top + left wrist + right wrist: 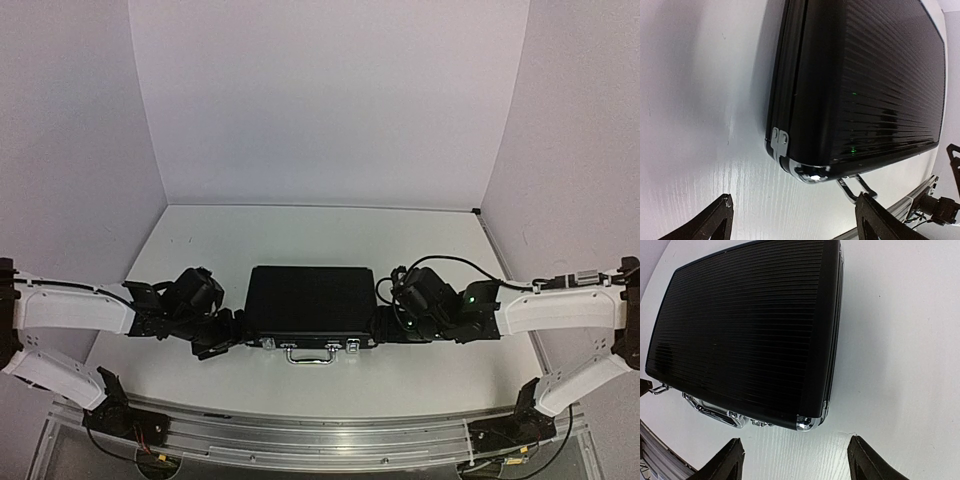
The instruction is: Pack up texas hold em set
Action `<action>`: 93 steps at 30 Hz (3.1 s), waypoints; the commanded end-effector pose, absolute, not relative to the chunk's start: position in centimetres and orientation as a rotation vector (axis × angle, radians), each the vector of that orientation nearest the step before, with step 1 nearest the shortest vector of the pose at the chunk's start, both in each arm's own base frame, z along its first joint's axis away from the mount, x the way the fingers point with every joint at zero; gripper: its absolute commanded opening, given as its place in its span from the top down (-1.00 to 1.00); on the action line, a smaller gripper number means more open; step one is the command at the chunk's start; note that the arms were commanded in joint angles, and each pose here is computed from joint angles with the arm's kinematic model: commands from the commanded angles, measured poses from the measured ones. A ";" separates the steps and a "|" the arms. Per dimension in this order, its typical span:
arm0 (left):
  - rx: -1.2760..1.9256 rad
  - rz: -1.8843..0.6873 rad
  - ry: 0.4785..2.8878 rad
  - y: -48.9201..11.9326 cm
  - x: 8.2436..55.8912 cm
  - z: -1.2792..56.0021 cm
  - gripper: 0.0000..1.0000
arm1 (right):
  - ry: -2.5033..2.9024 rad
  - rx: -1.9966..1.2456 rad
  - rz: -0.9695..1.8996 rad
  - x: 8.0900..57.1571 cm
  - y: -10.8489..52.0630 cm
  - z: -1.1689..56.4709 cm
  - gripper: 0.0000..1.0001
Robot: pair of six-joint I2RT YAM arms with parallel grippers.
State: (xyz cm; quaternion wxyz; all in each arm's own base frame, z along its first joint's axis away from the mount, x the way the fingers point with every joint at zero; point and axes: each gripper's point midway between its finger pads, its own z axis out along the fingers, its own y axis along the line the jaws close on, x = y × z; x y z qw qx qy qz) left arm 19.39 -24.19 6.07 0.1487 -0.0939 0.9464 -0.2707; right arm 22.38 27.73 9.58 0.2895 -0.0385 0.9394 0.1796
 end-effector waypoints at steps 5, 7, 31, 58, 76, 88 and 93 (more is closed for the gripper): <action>-0.248 -0.828 2.740 -26.2 19.9 5.1 -0.68 | 2.511 -0.116 0.468 22.1 27.3 9.3 -0.39; -0.258 -0.829 2.736 -26.1 20.0 5.1 -0.68 | 2.509 -0.116 0.470 22.1 27.3 9.4 -0.39; -0.214 -0.845 2.795 -26.6 19.1 4.4 -0.46 | 2.509 -0.116 0.452 22.0 26.8 9.2 -0.39; -0.248 -0.122 2.883 -23.6 18.4 -4.1 0.21 | 2.443 -0.057 0.341 22.9 24.5 10.0 -0.45; -0.099 -0.089 2.585 -24.4 17.6 -2.8 0.18 | 2.460 -0.023 0.257 22.9 23.4 8.2 -0.47; -0.179 -0.397 2.436 -24.6 18.1 4.2 -0.01 | 2.455 -0.029 0.256 23.2 23.7 8.5 -0.48; -0.150 -0.512 2.347 -26.4 19.0 10.5 -0.79 | 2.426 -0.081 0.296 23.4 24.5 10.2 -0.55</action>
